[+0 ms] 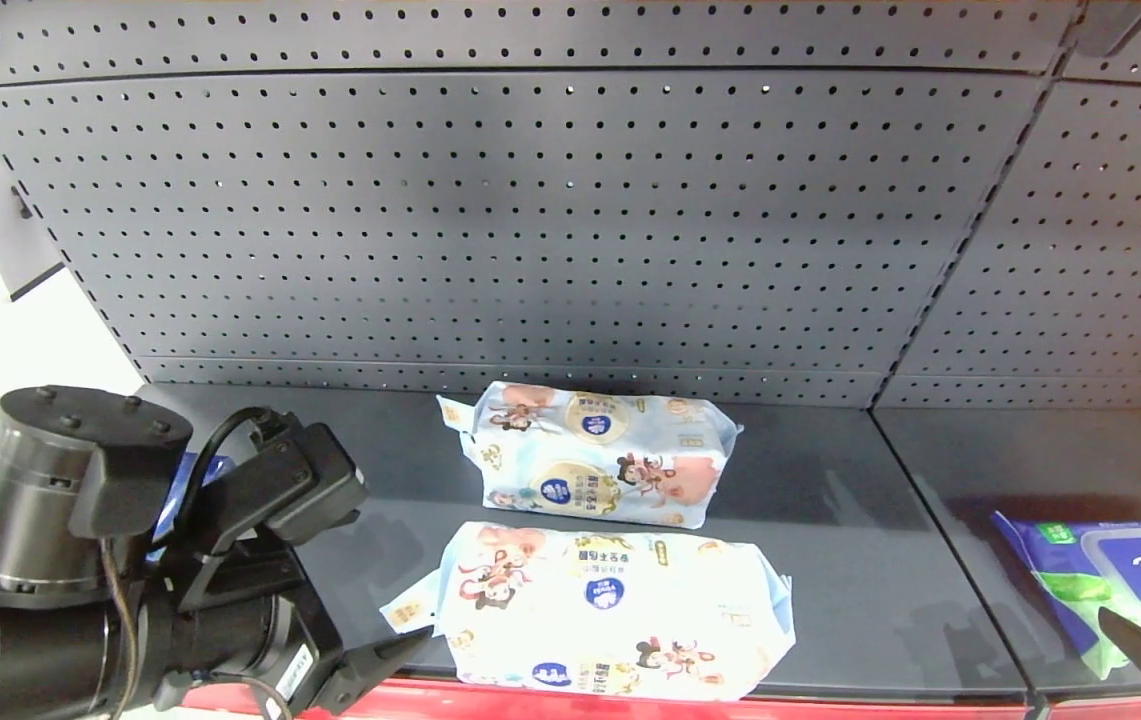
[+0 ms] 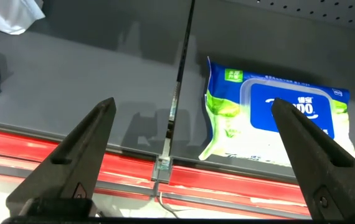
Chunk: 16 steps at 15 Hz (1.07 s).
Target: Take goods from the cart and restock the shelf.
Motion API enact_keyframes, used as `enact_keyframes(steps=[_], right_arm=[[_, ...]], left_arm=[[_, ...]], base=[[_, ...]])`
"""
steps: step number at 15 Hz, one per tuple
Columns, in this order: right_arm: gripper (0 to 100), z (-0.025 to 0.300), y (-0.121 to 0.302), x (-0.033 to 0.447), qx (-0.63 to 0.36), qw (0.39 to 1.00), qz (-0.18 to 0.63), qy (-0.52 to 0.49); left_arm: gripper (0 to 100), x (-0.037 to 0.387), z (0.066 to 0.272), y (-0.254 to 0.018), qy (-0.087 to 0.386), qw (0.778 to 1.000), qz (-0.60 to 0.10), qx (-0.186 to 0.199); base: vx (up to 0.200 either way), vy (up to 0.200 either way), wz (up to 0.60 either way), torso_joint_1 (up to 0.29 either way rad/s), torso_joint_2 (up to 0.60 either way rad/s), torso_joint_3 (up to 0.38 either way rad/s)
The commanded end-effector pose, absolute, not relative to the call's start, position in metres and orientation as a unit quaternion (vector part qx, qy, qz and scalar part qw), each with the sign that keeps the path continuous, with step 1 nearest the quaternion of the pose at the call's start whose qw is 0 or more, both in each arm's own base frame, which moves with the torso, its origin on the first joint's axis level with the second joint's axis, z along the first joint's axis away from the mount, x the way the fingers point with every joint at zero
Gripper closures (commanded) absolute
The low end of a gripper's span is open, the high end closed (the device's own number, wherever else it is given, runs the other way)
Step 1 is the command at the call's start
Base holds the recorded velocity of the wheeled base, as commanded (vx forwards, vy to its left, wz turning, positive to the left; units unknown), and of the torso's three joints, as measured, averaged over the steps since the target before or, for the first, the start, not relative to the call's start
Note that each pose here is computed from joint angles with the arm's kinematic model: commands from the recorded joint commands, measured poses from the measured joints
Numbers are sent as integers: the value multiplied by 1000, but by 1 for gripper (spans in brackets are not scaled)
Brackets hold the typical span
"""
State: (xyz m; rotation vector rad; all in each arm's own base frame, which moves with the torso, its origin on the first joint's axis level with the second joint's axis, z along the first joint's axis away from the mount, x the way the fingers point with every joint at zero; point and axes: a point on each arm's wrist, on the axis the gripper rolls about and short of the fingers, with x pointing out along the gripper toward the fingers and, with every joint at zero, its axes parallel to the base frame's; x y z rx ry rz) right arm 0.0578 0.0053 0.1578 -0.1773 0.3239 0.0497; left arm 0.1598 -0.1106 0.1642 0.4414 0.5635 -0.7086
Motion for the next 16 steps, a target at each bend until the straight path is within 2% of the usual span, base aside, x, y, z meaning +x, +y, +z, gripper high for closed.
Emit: enact_keyframes(steps=[1, 7, 16], right_arm=[[0, 158, 5, 58, -88, 983, 25, 161], [0, 158, 5, 58, -88, 983, 24, 161], [0, 158, 5, 57, -88, 983, 23, 159]], left_arm=[[0, 160, 164, -109, 272, 877, -335, 210], [0, 168, 162, -107, 280, 880, -323, 207], [0, 174, 162, -118, 260, 883, -333, 205]], base=[[0, 0, 0, 0, 0, 0], [0, 0, 0, 0, 0, 0], [0, 0, 0, 0, 0, 0]])
